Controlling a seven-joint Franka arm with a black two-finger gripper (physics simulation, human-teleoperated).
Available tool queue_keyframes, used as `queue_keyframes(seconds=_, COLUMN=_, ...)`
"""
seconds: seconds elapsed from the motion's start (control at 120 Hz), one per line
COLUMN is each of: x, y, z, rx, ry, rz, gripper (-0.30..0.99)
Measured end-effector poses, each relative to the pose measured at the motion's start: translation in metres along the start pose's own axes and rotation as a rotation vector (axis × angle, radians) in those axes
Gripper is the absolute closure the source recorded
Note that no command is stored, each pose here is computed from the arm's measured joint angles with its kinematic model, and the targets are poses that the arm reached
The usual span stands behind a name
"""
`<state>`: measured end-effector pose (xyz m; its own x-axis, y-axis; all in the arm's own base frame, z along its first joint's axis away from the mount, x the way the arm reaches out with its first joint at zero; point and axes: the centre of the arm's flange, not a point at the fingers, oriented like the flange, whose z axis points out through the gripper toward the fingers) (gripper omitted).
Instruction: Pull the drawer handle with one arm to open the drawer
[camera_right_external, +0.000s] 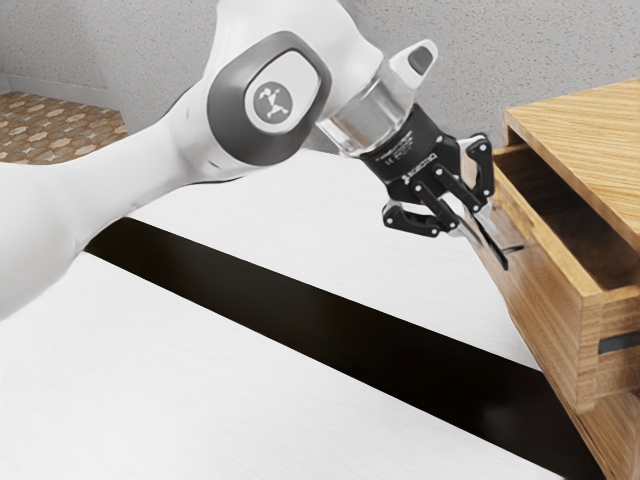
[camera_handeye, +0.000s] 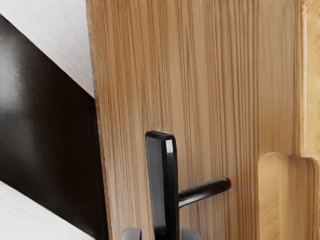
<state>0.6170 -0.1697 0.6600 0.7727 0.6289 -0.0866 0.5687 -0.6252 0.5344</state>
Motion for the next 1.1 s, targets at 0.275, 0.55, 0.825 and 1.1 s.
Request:
queue_keyframes(seconds=0.275, x=0.000, y=-0.021, z=-0.015, rx=0.017, ry=0.020, rz=-0.032, gripper=0.69)
queue_keyframes(seconds=0.55, x=-0.024, y=-0.020, z=-0.022, rx=0.018, ry=0.014, rz=-0.011, gripper=0.69)
queue_keyframes(seconds=0.825, x=-0.039, y=-0.024, z=-0.023, rx=0.027, ry=0.007, rz=-0.006, gripper=0.69)
queue_keyframes(seconds=1.1, x=-0.041, y=-0.032, z=-0.028, rx=0.028, ry=0.006, rz=-0.022, gripper=0.69)
